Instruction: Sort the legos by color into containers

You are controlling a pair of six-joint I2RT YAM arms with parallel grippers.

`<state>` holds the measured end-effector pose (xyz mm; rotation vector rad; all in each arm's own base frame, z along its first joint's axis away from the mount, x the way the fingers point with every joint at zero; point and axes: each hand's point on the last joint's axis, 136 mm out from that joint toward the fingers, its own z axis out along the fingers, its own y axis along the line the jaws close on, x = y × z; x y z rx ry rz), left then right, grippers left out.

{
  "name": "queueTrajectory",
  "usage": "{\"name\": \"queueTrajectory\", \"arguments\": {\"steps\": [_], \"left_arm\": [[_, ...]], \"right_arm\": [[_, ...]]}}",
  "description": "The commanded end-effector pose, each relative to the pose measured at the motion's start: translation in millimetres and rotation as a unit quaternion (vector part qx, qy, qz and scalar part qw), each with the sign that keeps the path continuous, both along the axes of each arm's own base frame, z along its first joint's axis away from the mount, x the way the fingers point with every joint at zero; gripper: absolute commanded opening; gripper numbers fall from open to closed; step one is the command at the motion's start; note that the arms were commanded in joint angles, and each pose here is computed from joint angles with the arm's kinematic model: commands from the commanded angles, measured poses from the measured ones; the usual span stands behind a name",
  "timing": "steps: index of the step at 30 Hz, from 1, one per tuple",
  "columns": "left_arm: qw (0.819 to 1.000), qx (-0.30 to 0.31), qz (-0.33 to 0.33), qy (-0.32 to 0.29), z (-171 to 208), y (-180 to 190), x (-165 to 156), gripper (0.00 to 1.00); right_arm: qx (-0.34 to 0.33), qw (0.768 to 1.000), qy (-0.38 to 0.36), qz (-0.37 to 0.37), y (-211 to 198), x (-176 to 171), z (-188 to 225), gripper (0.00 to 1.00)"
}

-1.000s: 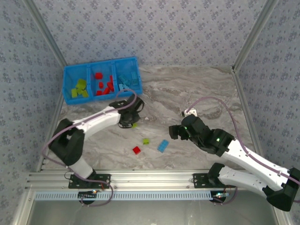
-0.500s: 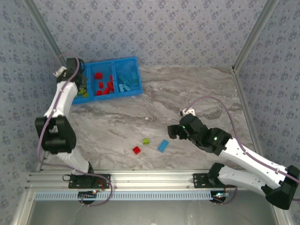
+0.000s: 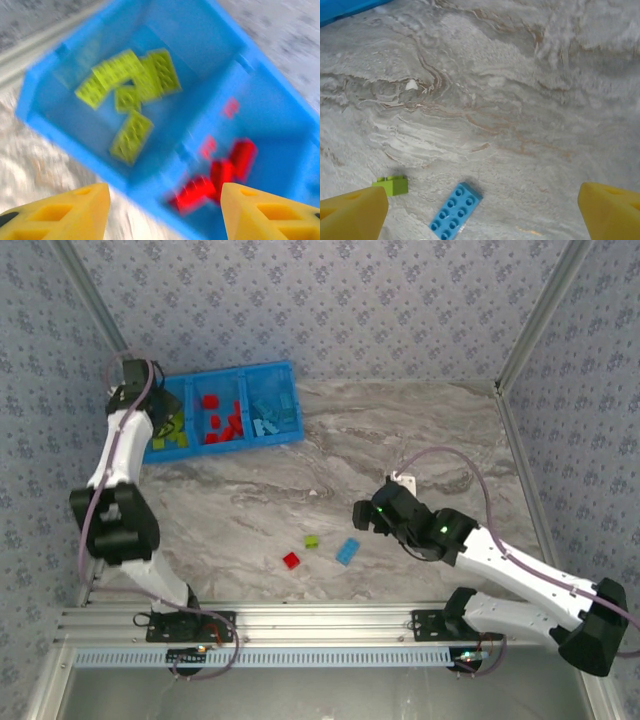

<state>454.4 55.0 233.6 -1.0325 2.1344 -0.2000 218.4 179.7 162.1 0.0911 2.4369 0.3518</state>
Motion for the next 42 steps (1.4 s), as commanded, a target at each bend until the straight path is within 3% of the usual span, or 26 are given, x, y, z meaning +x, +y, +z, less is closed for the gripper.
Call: {"name": "queueTrajectory", "arguments": {"steps": [1, 3, 7, 10, 12, 21, 26, 32, 35, 37, 40, 42], "left_arm": [[0.992, -0.003, -0.113, -0.059, 38.0, -79.7, -50.0, 0.61], [0.979, 0.010, -0.190, -0.073, 33.3, -121.3, -79.5, 0.61], [0.926, 0.041, -0.365, -0.082, 11.0, -200.5, -145.3, 0.63], [0.883, 0.073, -0.459, -0.069, -7.9, -228.2, -187.2, 0.67], [0.873, 0.090, -0.476, -0.056, -17.9, -228.2, -201.6, 0.69], [0.880, 0.117, -0.457, -0.054, -23.9, -210.7, -207.8, 0.76], [0.883, 0.115, -0.453, -0.047, -29.4, -213.1, -202.9, 0.80], [0.887, 0.108, -0.447, -0.048, -29.5, -212.2, -204.0, 0.85], [0.890, 0.100, -0.443, -0.049, -27.8, -209.8, -208.5, 0.93], [0.895, 0.091, -0.433, -0.055, -27.6, -207.1, -211.5, 0.99], [0.908, 0.072, -0.408, -0.065, -18.5, -201.1, -214.3, 0.99], [0.921, 0.069, -0.379, -0.062, -13.8, -189.8, -217.7, 0.99]], "right_arm": [[0.031, 0.995, 0.047, -0.084, 8.5, -7.3, -24.9, 1.00], [0.018, 0.994, 0.060, -0.093, 19.8, -10.7, -35.9, 1.00], [-0.032, 0.988, 0.102, -0.114, 39.0, -12.2, -60.2, 1.00], [-0.061, 0.984, 0.129, -0.111, 57.1, -12.0, -79.1, 1.00], [-0.071, 0.981, 0.143, -0.111, 66.6, -11.9, -92.7, 0.98], [-0.083, 0.966, 0.189, -0.158, 62.8, -25.3, -131.8, 0.85], [-0.075, 0.964, 0.193, -0.166, 60.7, -28.5, -139.7, 0.60], [-0.078, 0.963, 0.185, -0.179, 50.4, -29.3, -136.8, 0.38], [-0.076, 0.972, 0.148, -0.167, 44.3, -21.2, -114.8, 0.23], [-0.066, 0.982, 0.097, -0.147, 43.4, -8.8, -87.6, 0.20], [-0.048, 0.998, -0.011, -0.043, 68.3, 18.6, -32.0, 0.20], [-0.059, 0.994, -0.088, 0.033, 88.6, 34.4, 5.9, 0.20]]}}
